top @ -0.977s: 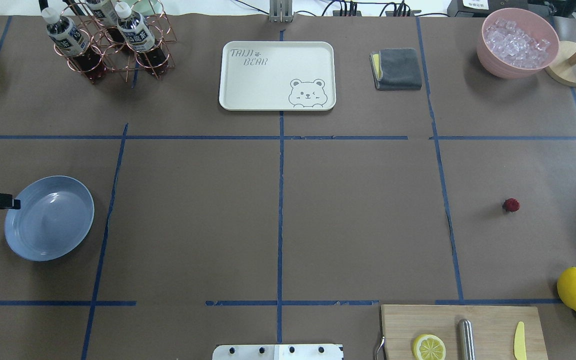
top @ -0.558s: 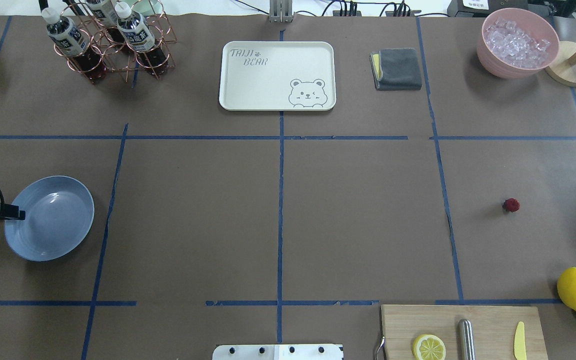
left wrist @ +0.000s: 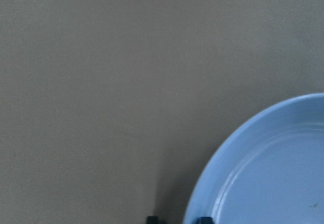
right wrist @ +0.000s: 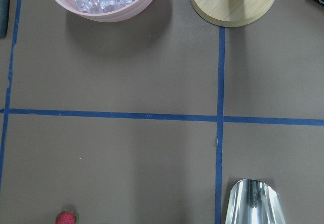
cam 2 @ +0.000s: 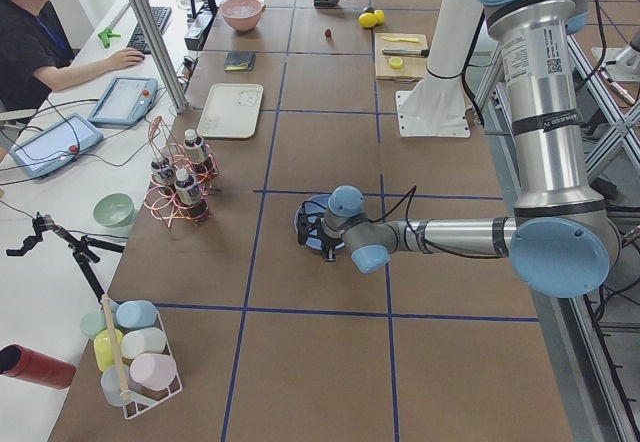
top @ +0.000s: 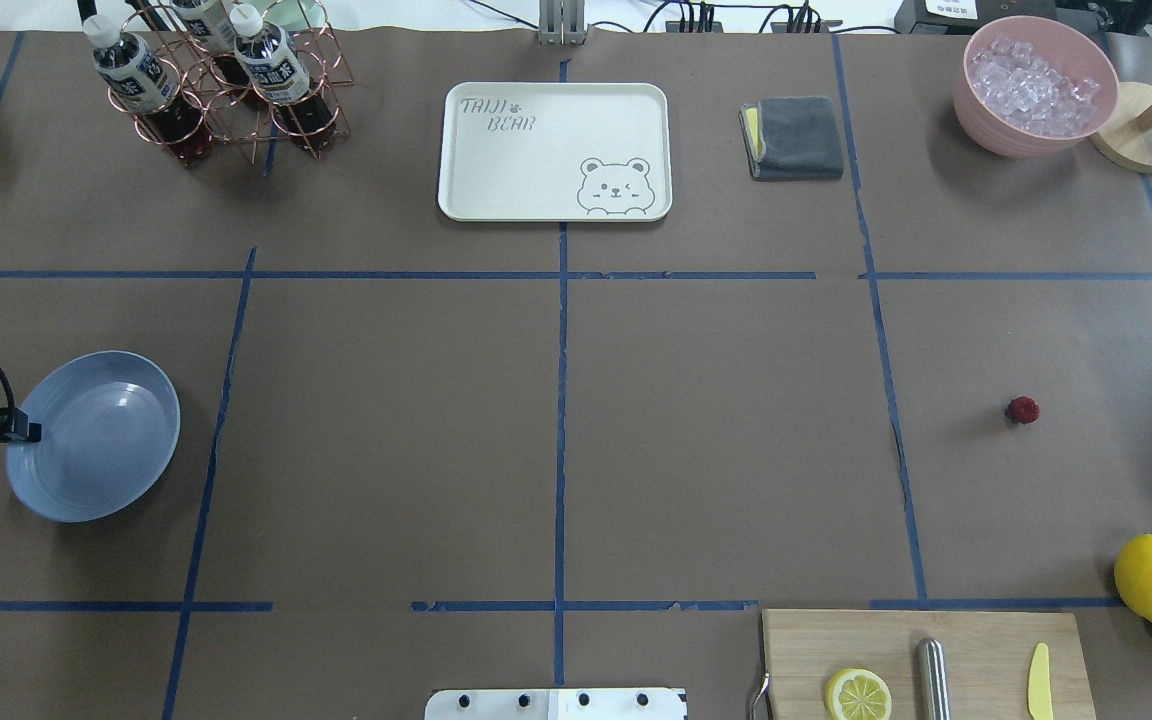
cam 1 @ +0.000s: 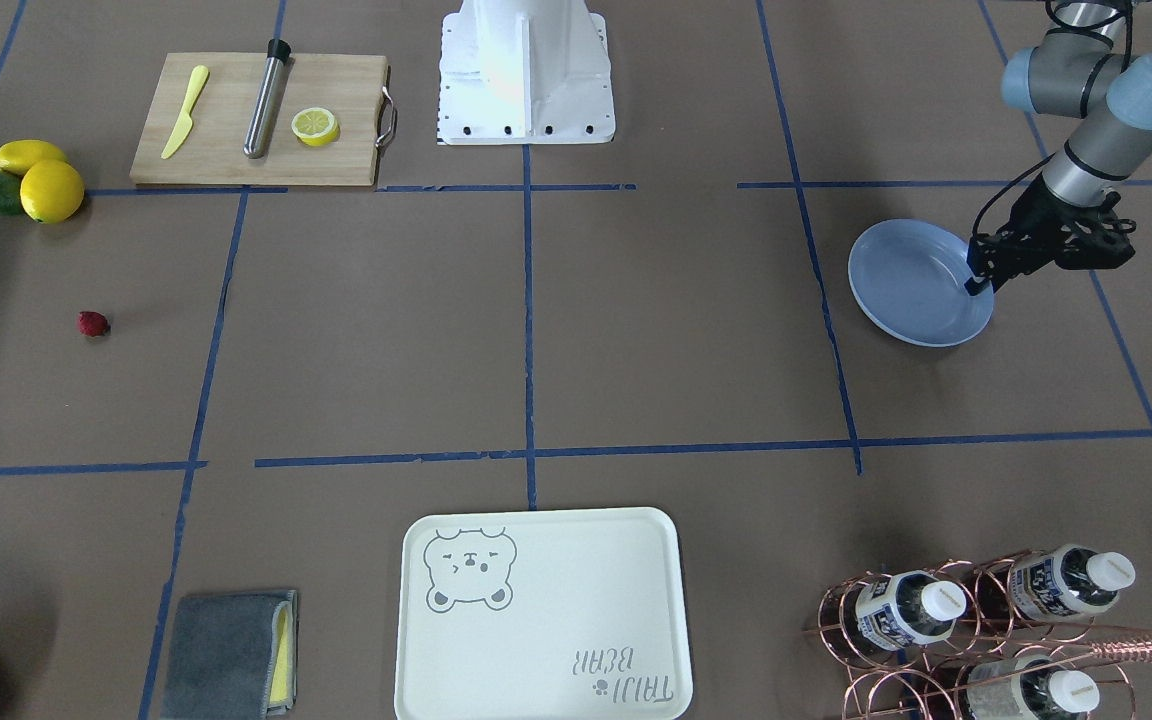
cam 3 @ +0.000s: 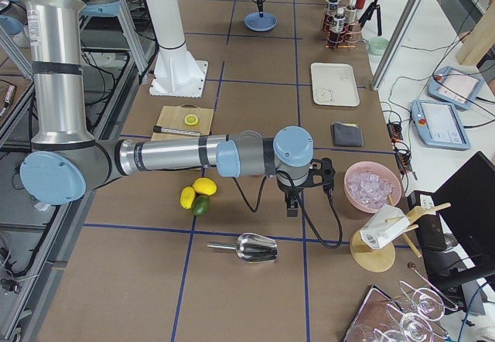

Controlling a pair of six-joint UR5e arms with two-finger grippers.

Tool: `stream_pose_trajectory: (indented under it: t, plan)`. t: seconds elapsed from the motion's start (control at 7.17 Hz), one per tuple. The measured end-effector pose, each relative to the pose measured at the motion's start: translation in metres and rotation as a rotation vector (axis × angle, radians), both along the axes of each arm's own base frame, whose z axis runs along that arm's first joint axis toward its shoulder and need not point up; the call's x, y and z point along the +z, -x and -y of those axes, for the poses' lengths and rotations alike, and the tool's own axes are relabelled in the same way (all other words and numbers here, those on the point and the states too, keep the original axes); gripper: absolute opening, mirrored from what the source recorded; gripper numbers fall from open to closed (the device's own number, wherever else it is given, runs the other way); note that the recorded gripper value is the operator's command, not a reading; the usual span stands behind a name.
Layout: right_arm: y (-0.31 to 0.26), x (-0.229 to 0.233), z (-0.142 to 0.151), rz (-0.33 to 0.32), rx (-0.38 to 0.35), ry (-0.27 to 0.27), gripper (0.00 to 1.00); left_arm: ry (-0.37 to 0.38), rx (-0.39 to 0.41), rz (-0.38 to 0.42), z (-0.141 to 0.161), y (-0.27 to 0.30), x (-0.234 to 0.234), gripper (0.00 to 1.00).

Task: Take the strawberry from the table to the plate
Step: 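Lower the left gripper to the rim of the light blue plate and grasp it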

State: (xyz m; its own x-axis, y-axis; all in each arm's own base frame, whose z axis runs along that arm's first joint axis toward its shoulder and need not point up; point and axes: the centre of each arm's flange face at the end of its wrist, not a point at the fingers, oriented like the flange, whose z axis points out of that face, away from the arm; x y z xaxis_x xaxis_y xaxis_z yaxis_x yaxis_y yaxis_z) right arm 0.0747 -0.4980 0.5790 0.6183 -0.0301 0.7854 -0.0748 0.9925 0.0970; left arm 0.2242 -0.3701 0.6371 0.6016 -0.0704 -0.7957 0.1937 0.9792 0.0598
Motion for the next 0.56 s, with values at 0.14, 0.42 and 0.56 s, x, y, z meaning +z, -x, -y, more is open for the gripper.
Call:
stream_pose_trajectory:
  t: [0.14,0.42,0.56]
  plan:
    - [0.0,-0.001,0.0,0.0,0.0,-0.003,1.0,-0.004,0.002,-0.008,0.0,0.0,-0.006,0.0]
    - [0.0,-0.002,0.0,0.0,-0.001,-0.005,1.0,-0.014,0.017,-0.045,-0.003,0.004,-0.028,0.0]
    - [0.0,-0.002,-0.001,0.001,-0.001,-0.005,1.0,0.0,0.046,-0.083,-0.005,0.01,-0.04,0.0]
